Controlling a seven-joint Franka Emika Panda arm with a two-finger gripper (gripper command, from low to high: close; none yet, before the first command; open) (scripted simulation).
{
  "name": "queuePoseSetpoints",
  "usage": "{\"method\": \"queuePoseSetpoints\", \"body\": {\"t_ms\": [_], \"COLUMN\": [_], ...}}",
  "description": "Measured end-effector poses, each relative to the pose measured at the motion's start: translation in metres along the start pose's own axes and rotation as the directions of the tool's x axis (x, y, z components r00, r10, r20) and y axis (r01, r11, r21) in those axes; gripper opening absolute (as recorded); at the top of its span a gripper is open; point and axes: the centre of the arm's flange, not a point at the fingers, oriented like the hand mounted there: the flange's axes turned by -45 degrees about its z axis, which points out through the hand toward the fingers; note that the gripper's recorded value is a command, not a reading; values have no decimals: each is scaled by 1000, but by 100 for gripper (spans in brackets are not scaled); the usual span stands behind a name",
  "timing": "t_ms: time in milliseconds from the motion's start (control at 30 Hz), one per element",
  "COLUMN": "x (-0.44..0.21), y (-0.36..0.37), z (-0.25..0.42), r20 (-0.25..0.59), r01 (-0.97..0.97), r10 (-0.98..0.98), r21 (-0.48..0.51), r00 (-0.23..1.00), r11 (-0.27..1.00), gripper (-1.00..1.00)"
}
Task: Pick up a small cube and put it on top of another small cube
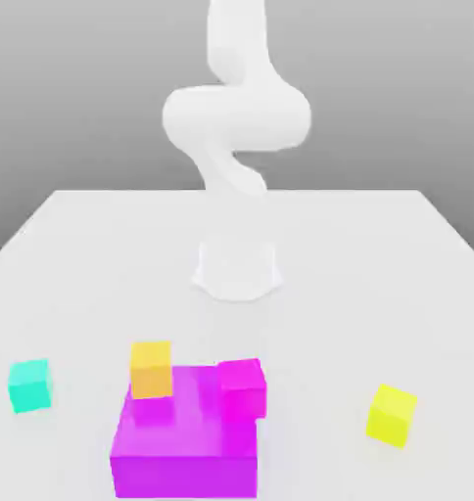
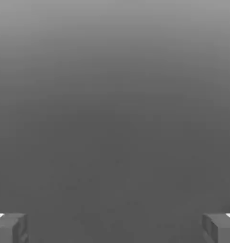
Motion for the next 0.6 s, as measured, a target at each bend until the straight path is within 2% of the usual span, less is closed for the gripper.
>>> {"method": "queuePoseSetpoints", "body": {"t_ms": [300,600], "x": [-68,-212], "y": [109,209], "z": [172,282], "r20": [250,472], "r01": [94,146], "r10": [-102,-175], "r21": [43,97], "r00": [963,864], "r11": [995,984], "gripper": [0,0]}}
